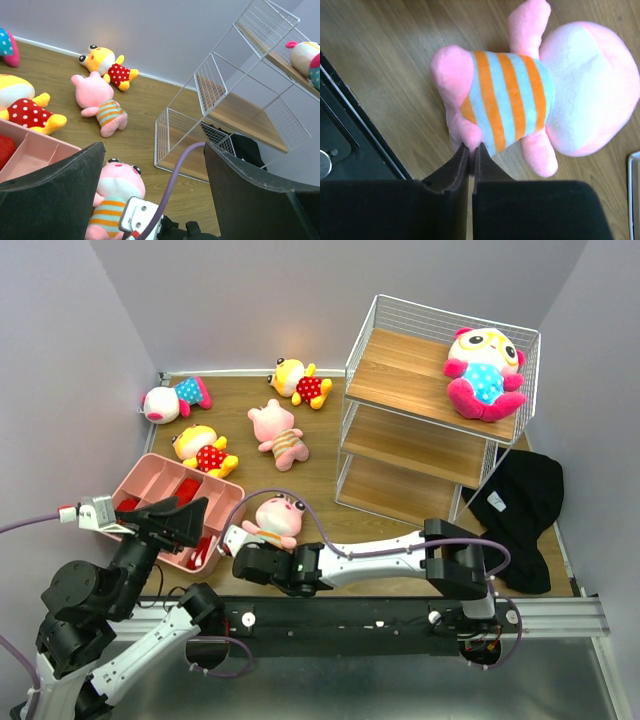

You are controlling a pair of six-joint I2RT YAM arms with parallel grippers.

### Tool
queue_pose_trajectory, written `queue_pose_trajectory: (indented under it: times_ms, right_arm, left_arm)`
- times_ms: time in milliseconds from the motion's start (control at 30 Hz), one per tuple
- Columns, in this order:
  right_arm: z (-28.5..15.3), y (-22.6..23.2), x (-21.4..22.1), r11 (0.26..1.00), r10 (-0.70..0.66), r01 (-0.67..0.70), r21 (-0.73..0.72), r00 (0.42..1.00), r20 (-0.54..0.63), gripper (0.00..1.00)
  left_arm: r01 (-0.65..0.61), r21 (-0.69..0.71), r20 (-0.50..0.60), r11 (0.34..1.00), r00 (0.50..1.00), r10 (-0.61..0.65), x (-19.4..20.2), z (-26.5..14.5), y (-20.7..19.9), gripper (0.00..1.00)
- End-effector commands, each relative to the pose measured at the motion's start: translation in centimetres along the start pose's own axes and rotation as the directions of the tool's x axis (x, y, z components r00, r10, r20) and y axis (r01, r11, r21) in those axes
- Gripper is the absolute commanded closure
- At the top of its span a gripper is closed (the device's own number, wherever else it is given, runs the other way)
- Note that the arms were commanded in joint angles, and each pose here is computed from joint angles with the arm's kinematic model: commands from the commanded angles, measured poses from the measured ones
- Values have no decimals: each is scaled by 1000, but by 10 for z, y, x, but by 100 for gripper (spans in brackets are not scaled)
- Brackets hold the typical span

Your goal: Place and organize the stuffed toys onto the shelf

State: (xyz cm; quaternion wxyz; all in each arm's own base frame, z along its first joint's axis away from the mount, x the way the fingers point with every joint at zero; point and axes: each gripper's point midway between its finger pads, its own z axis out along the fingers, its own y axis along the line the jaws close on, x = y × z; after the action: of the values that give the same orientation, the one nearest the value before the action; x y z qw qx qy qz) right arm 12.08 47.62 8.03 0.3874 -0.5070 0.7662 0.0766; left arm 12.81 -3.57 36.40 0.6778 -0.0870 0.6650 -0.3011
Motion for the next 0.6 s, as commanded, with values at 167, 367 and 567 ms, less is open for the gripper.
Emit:
queue_pose_trajectory:
  times_ms: [167,367,567]
  right_arm:
    - [-104,-54,-2,1000,-26,26,4,999,32,99]
    - [-191,-111,-9,999,-1,-5,54,993,120,99]
    - [-256,-151,-13,997,34,-50,66,975,220,99]
  left_arm:
    - [-26,-57,-2,998,1000,26,15,18,8,9]
    - [-26,-44,-24,999,999,25,38,32,7,9]
    - [-26,33,-124,999,992,30,74,49,-9,9]
